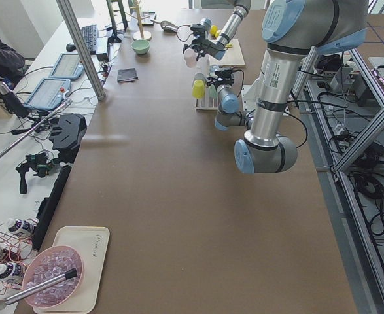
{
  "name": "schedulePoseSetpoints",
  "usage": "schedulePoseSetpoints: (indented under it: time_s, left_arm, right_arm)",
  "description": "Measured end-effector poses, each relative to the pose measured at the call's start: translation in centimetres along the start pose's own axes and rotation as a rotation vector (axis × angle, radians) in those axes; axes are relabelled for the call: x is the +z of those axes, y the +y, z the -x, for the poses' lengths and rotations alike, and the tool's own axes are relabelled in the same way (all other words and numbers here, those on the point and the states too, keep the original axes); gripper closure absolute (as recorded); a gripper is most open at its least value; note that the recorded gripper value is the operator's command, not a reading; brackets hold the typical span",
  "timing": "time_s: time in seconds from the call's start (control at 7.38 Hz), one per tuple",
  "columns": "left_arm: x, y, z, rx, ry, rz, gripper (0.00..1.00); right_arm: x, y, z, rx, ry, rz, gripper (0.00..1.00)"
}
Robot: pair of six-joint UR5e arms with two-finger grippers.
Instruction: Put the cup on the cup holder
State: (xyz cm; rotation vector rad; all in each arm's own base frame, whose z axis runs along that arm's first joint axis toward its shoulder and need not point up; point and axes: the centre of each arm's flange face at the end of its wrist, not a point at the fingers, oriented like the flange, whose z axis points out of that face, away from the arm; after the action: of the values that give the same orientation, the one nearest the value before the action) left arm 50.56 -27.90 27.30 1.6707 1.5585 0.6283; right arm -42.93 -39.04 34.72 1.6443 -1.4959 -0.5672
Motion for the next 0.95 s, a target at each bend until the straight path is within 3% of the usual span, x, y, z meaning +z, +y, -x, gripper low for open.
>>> schedulePoseSetpoints:
  time_s: [0.41,0.68,0.95]
  left_arm:
    - [-1.0,-5.1,3.6,0.013,-0.069,0.06,0.01]
    - [-2.0,-9.8,6.6,0.001,-0.102,0.15,0.01]
    - [-3.5,-13.5,10.7,0.017,-0.136,0.279,0.01]
  right_arm:
    - [-0.5,1.1,1.0,0.008,-0.003,0.016,0.61]
    - [-0.5,1.4,1.4,0.011,-0.008,0.018,0.61]
    - [-0.6,1.6,1.6,0.012,-0.012,0.021,0.61]
